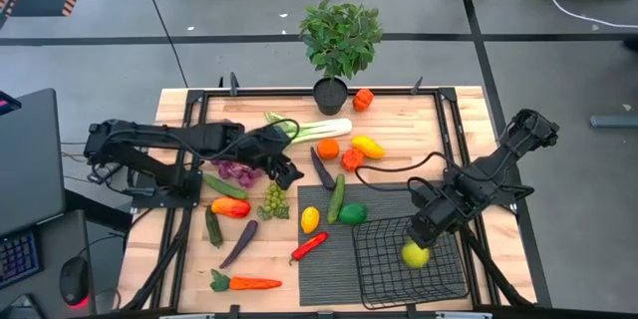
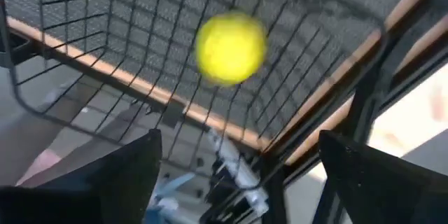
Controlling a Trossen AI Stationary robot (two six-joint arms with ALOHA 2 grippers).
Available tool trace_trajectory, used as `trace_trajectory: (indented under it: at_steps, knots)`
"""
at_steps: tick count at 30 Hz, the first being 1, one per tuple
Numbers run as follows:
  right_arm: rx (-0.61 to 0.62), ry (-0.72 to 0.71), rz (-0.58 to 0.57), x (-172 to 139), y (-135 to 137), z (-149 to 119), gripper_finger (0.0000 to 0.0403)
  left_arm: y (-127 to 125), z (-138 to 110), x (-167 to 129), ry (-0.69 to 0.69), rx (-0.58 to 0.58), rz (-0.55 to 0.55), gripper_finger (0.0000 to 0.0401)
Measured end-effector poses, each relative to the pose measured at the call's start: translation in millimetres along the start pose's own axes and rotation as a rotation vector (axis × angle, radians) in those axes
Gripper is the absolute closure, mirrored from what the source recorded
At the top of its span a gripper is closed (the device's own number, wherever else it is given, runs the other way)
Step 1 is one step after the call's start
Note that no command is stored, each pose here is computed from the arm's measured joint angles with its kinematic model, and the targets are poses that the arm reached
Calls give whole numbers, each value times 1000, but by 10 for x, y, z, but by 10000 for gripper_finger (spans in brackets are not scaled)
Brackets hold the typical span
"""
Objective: Build produce basket
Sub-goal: Put the yellow lemon into the black wire basket
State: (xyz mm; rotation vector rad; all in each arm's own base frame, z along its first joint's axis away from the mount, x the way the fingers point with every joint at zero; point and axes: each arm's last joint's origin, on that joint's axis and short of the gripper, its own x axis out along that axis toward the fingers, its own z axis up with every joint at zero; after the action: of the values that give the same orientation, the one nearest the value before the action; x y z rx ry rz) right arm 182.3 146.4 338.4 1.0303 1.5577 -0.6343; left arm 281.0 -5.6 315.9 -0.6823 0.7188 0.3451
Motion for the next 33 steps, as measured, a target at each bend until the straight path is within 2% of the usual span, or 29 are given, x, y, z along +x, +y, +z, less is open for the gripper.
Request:
trace_trajectory:
  at_steps: [4,8,13,20,26,33]
  knots:
    - [-65,-47,-55,0,-64,-4,4,-22,-47,116,25,-63,30,47]
    - [-123,-156,-66,-7,-78,35,5,-77,-139,295,69,-106,56,47]
    - [-134,-303,-16,-42,-21,180,4,-162,-284,514,149,-182,59,47]
    - [-189,-427,38,-91,56,342,5,-255,-444,718,198,-248,73,47]
    - [-206,-469,66,-121,95,433,7,-305,-571,824,239,-292,96,47]
    - [-194,-488,69,-132,99,472,7,-359,-831,1073,308,-267,154,47]
